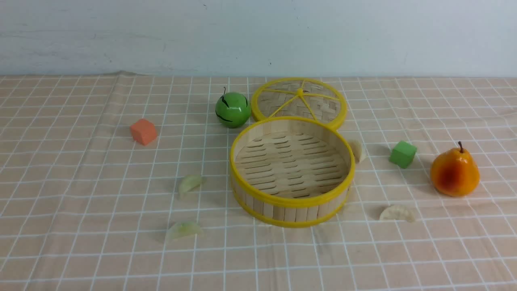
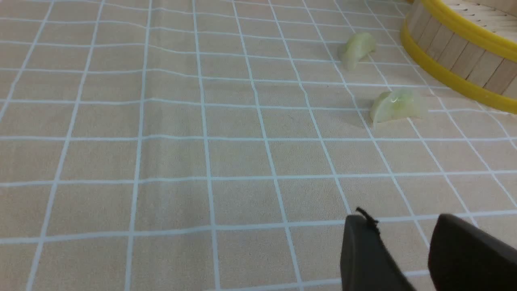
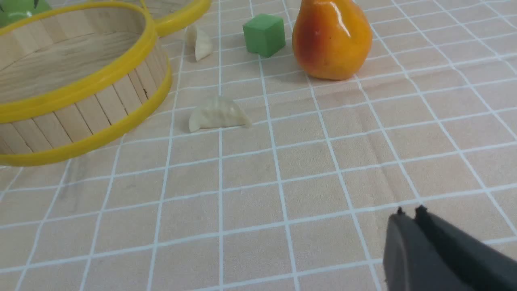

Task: Put the dumplings into the steamer on the table with the brown tablecloth.
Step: 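Reach for and grasp a dumpling on the table with the left gripper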

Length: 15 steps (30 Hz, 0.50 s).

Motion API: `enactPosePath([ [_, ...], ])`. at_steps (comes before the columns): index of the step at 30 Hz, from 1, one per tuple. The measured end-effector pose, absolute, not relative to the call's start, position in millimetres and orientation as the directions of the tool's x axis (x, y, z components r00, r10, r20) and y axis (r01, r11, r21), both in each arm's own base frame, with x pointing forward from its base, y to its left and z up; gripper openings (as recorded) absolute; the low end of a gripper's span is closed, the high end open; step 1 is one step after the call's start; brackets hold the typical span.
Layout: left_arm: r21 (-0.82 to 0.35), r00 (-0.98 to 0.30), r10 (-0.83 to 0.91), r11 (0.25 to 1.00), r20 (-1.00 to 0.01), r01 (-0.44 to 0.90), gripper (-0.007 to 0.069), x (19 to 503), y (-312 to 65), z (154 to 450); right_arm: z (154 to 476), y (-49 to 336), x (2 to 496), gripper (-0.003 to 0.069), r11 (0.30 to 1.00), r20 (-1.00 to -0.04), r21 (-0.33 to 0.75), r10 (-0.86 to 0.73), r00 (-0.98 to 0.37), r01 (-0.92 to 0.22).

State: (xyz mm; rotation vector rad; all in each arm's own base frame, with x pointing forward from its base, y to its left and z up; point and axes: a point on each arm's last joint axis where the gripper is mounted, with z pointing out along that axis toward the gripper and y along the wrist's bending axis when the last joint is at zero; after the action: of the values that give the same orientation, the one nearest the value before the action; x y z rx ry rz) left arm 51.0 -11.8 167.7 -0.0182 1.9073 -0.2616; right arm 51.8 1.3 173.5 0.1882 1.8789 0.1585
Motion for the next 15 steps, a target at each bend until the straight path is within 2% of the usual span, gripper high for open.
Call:
enactPosePath([
  [15,-0.19,-0.347,-0.14,0.975,-0.927,0.115,0.0238,51.0,-11.8,167.7,173.4,1.3,51.7,0.0046,0.978,-0.929,0.203,0.209,-0.306,0.051],
])
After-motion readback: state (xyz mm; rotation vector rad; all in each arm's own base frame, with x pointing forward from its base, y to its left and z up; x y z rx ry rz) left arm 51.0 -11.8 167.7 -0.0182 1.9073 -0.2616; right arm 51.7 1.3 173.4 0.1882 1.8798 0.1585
